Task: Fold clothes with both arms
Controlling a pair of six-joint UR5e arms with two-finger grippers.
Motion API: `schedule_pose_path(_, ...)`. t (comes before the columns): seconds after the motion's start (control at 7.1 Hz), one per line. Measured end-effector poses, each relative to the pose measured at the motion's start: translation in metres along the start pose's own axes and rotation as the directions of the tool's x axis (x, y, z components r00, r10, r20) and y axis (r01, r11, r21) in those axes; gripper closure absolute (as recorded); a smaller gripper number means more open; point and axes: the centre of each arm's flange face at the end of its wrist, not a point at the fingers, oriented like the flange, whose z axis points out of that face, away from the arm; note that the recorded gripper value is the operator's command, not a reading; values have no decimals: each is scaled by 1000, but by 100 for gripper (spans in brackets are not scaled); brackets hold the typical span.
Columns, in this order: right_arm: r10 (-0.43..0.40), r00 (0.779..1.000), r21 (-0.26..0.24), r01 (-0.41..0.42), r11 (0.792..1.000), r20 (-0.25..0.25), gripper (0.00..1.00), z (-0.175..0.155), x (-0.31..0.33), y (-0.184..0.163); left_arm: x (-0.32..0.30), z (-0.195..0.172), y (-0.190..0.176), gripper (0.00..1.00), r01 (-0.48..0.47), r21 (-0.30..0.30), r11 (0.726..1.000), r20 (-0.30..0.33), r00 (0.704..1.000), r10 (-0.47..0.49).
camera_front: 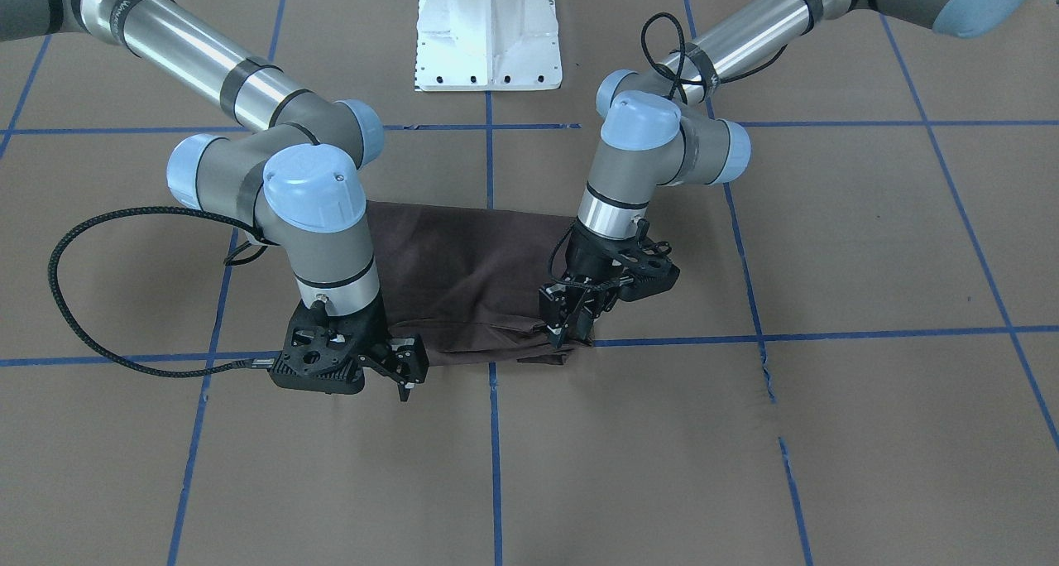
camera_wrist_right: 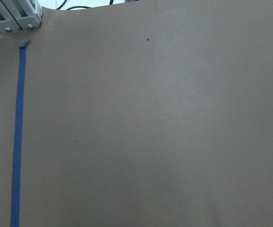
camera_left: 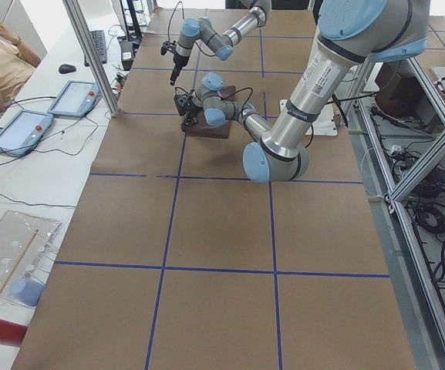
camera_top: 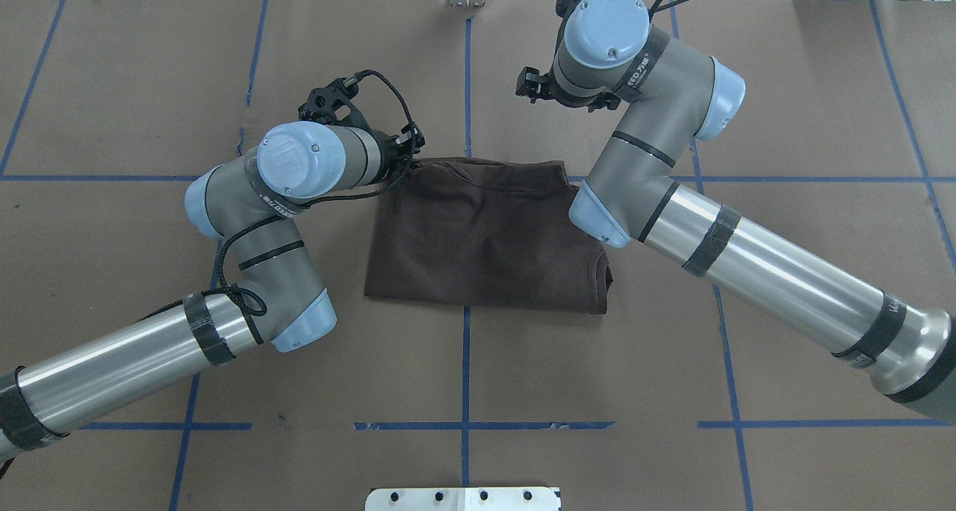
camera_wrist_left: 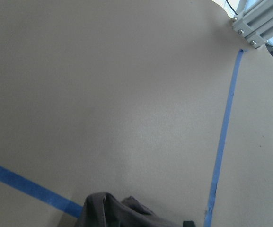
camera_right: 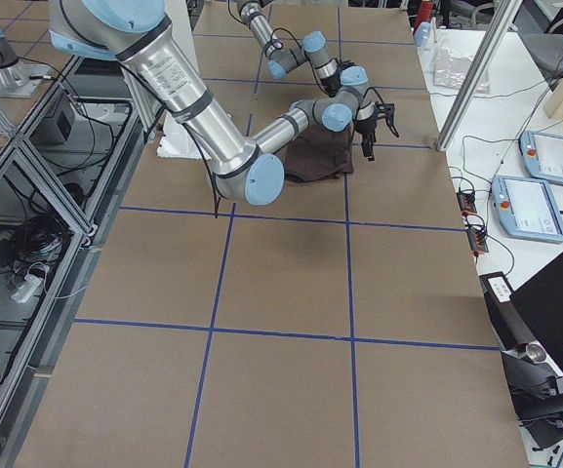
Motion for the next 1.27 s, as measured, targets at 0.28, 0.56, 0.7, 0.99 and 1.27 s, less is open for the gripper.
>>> schedule_pose_path(0.28,0,1000,0,0,1000,-4,0,2,2,0,-1,5,3,43,-10,-21,1000,31,999,11)
schedule_pose_path(0.56,1,1000,-1,-1,1000,-7,0,3,4,1,-4,7,9,51,-29,-60,998,49,998,32)
schedule_pose_path(0.7,2,1000,-1,-2,1000,-9,0,4,6,1,-3,6,10,100,-37,-66,997,48,998,40)
schedule_pose_path(0.99,2,1000,-1,-2,1000,-10,0,5,7,2,-2,5,11,100,-44,-68,997,46,998,47)
schedule_pose_path(1.27,2,1000,-1,-2,1000,-10,0,5,7,2,-7,7,7,100,-70,-49,996,50,996,73)
